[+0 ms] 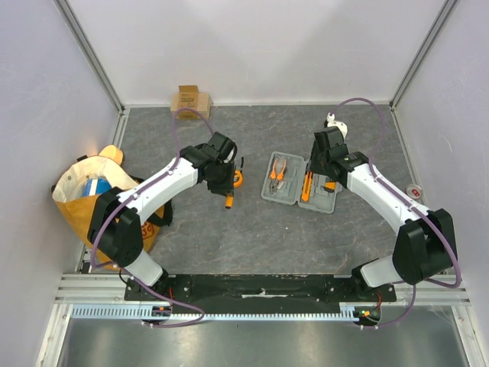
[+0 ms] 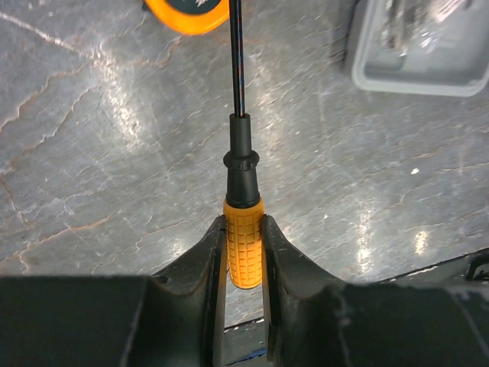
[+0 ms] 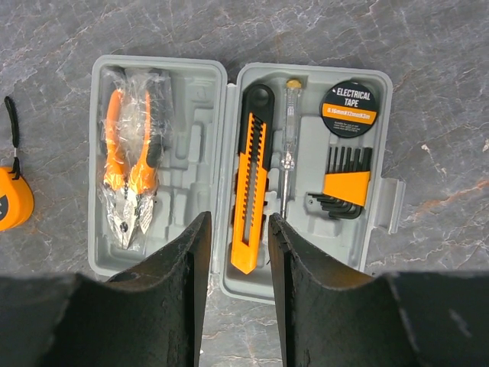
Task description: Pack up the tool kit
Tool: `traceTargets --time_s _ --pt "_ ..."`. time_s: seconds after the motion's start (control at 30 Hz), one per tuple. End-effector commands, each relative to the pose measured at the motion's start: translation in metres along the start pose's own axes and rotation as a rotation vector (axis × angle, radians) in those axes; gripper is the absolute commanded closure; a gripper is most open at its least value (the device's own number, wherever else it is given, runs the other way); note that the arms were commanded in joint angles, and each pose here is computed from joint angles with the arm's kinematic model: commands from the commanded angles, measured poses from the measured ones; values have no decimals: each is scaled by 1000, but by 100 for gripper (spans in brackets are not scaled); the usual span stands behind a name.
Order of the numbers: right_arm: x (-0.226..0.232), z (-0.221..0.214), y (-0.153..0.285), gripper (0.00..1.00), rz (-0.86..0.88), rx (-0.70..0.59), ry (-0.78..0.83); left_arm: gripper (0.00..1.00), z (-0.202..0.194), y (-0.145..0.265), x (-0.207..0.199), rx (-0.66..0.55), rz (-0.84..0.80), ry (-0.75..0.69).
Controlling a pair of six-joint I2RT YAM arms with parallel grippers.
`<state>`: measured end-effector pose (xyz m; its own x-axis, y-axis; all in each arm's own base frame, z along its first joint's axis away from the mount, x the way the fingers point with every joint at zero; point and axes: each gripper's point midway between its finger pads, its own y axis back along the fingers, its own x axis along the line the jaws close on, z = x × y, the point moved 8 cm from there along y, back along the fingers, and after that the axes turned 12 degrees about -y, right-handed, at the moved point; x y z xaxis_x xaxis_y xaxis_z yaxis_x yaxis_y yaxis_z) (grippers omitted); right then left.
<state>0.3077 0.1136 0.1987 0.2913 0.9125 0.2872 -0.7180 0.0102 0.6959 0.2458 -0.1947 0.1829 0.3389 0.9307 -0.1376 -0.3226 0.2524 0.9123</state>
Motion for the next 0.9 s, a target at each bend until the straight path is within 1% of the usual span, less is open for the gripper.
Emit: traceTargets --time_s 0.0,0.1,0.2,0.3,0.33,0.4,0.5,0.6,0.7,0.87 --pt "-3 12 12 57 -7 -57 -20 98 20 11 -11 -70 -33 -10" --pt "-5 12 13 57 -15 -58 -22 98 31 12 -23 -120 -102 -28" --pt "-6 14 14 57 -27 -71 -25 98 48 8 -42 -137 -158 -63" --pt "-10 19 18 57 -53 -92 -39 98 64 -3 -67 -129 -207 -102" --pt "-13 20 19 57 -65 -102 -44 98 72 -4 -77 -148 -236 -102" --pt "-17 23 23 57 -81 -116 -52 98 83 -12 -93 -147 -311 -107" --pt "-24 26 31 57 -102 -139 -59 98 95 -26 -115 -155 -366 -132" --pt "-32 27 37 57 -118 -155 -64 98 102 -50 -131 -144 -409 -140" --pt "-40 26 40 57 -140 -160 -64 98 109 -64 -145 -150 -437 -140" --pt "-47 25 43 57 -158 -158 -61 98 107 -88 -157 -113 -466 -126"
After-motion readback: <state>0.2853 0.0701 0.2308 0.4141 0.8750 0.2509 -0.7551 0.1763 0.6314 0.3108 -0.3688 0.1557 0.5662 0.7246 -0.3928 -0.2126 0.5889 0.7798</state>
